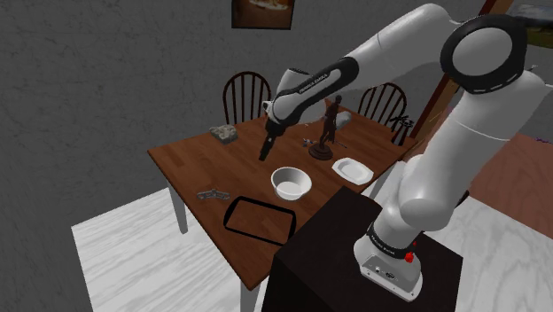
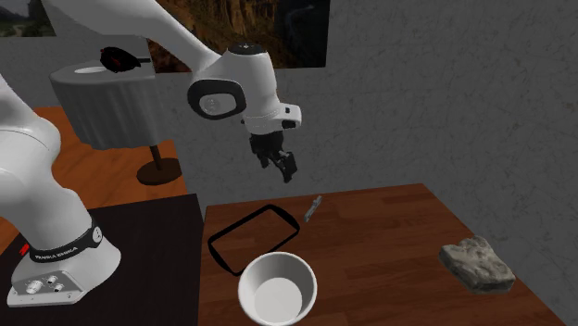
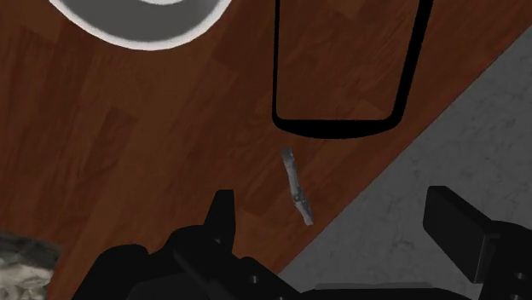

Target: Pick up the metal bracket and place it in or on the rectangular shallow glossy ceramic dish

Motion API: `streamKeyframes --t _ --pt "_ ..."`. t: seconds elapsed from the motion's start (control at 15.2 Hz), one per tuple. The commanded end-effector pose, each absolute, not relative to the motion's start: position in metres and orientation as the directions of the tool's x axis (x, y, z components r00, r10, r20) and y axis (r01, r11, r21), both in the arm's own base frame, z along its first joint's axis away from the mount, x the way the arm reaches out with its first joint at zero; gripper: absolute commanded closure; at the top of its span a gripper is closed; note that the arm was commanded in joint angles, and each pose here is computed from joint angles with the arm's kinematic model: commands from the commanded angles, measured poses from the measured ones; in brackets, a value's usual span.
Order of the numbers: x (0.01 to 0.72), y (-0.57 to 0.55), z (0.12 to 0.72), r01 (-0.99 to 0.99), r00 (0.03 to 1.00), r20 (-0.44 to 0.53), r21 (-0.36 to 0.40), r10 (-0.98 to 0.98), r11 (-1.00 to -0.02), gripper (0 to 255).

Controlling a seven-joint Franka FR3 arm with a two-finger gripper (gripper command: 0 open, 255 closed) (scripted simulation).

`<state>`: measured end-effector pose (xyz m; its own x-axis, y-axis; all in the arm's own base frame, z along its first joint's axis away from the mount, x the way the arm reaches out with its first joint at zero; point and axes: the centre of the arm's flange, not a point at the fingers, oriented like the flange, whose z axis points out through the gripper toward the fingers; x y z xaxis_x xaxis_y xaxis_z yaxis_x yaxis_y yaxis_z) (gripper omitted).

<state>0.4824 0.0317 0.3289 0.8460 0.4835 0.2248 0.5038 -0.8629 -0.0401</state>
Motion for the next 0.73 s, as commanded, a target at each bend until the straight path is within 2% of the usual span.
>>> streamKeyframes --t 0.0,0.66 --pt "0.497 0.036 0.305 0.531 0.83 0.222 -0.034 0.511 -0.847 0" --pt "0.556 0.065 0.189 0.653 0.743 0.207 -0.012 0.637 -0.758 0"
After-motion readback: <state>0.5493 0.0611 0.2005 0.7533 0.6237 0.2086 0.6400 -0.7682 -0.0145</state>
